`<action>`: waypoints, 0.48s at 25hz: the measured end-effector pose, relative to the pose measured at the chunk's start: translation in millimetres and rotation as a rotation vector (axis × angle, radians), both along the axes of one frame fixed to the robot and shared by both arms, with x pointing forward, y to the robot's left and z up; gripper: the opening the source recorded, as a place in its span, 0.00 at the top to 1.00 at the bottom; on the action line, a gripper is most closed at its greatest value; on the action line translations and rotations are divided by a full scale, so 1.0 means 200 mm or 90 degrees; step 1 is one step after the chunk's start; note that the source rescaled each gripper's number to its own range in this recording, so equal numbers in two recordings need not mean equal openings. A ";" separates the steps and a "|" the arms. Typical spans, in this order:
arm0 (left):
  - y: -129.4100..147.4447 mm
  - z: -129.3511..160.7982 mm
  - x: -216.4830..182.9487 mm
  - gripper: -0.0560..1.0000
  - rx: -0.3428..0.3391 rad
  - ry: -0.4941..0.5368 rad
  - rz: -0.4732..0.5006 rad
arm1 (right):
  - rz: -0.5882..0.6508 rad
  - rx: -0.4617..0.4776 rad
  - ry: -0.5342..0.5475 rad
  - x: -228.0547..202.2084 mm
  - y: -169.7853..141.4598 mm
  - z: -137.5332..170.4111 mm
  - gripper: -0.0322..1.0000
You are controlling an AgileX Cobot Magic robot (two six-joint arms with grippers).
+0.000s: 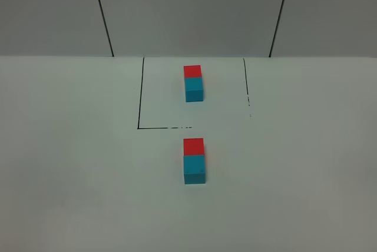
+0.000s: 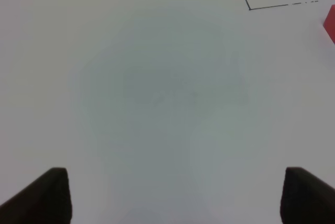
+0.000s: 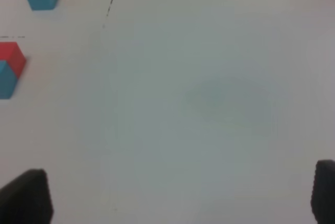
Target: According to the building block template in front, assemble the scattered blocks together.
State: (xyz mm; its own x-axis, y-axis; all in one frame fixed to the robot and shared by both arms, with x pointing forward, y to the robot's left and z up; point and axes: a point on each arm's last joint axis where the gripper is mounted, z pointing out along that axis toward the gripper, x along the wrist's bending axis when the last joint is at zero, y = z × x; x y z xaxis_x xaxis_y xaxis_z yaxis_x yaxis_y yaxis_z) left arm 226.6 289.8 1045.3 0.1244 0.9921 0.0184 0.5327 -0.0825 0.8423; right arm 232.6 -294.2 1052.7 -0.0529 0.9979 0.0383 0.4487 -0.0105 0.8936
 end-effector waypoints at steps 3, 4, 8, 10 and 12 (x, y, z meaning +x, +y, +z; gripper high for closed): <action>0.00 0.00 0.00 0.11 0.000 0.000 0.000 | -0.004 0.004 0.000 0.00 0.00 0.00 0.00; 0.00 0.00 0.00 0.11 0.000 0.000 0.000 | -0.004 0.004 0.000 0.00 0.00 0.00 0.00; 0.00 0.00 0.00 0.11 0.000 0.000 0.000 | -0.004 0.004 0.000 0.00 0.00 0.00 0.00; 0.00 0.00 0.00 0.11 0.000 0.000 0.000 | -0.004 0.004 0.000 0.00 0.00 0.00 0.00; 0.00 0.00 0.00 0.11 0.000 0.000 0.000 | -0.004 0.004 -0.001 0.00 0.00 0.00 0.00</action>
